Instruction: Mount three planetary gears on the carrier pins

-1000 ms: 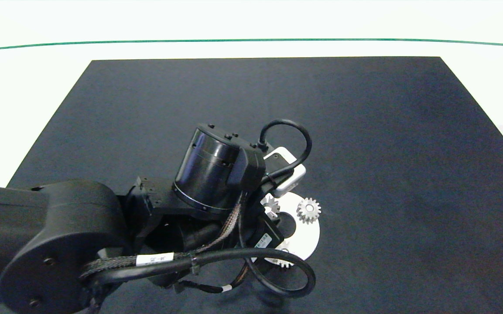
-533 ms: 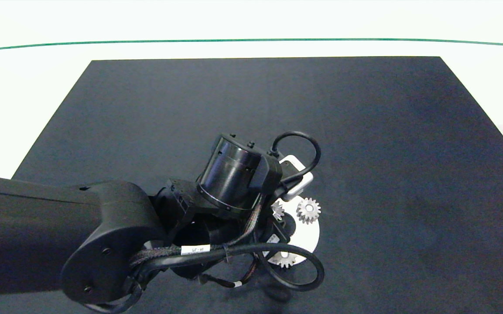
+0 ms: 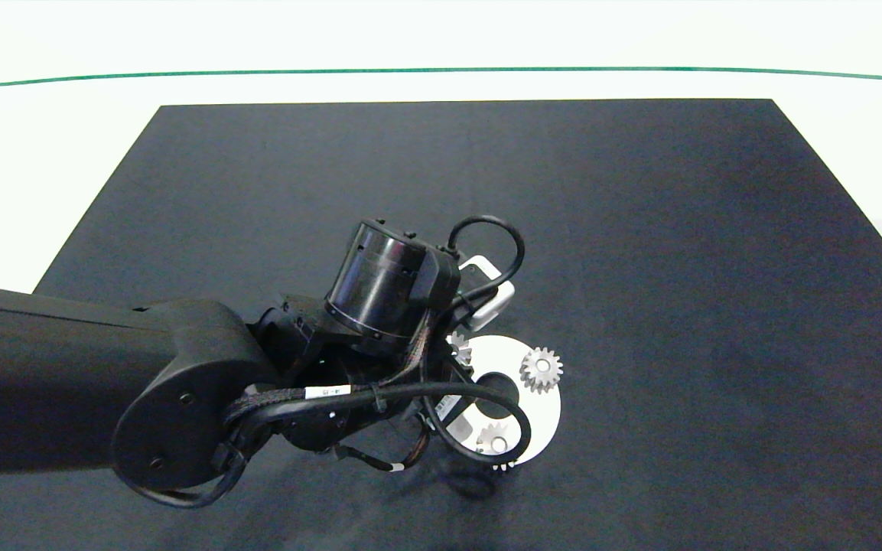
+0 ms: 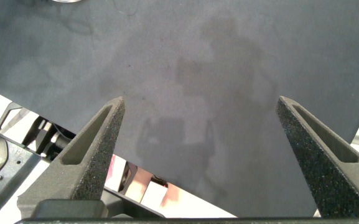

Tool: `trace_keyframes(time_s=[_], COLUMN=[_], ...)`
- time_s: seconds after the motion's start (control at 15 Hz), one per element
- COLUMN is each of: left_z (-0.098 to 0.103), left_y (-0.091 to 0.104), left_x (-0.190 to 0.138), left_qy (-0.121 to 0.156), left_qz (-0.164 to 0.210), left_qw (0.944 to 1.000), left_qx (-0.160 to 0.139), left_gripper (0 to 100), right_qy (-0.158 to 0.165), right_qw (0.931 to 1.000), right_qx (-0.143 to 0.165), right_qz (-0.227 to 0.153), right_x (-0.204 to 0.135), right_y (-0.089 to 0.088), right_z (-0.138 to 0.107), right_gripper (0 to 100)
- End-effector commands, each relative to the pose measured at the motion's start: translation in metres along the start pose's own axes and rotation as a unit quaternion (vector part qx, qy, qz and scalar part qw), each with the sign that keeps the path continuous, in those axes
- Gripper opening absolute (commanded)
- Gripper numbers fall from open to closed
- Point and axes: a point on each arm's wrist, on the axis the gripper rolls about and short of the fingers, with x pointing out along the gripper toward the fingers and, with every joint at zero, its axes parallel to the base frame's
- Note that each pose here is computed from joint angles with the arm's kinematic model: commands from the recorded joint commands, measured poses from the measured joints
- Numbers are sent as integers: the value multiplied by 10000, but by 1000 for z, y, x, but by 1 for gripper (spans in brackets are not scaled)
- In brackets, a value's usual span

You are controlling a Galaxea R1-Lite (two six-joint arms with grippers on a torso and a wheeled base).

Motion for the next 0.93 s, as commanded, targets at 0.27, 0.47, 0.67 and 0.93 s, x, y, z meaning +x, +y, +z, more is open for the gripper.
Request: trace_keyframes(time_s=[0.27,0.47,0.67,0.93], left_z=[-1,-1,-1,-1], left_y=[-4,-5,-5,-7], left_x=[3,4,6,10], left_qy=[32,42,35,46], left_qz=[-30,-41,-39,-49], left_qw=[10000,10000,10000,10000], left_qx=[33,41,39,40], left_gripper=[16,16,16,16], right_qy=[15,15,15,14], right_qw=[10000,10000,10000,10000], right_qx=[-11,-11,-11,-11], right_qz=[-5,-5,-5,3], right_x=[0,0,0,0], right_y=[0,0,0,0], right_z=[0,0,0,0], right_gripper=[100,100,100,100])
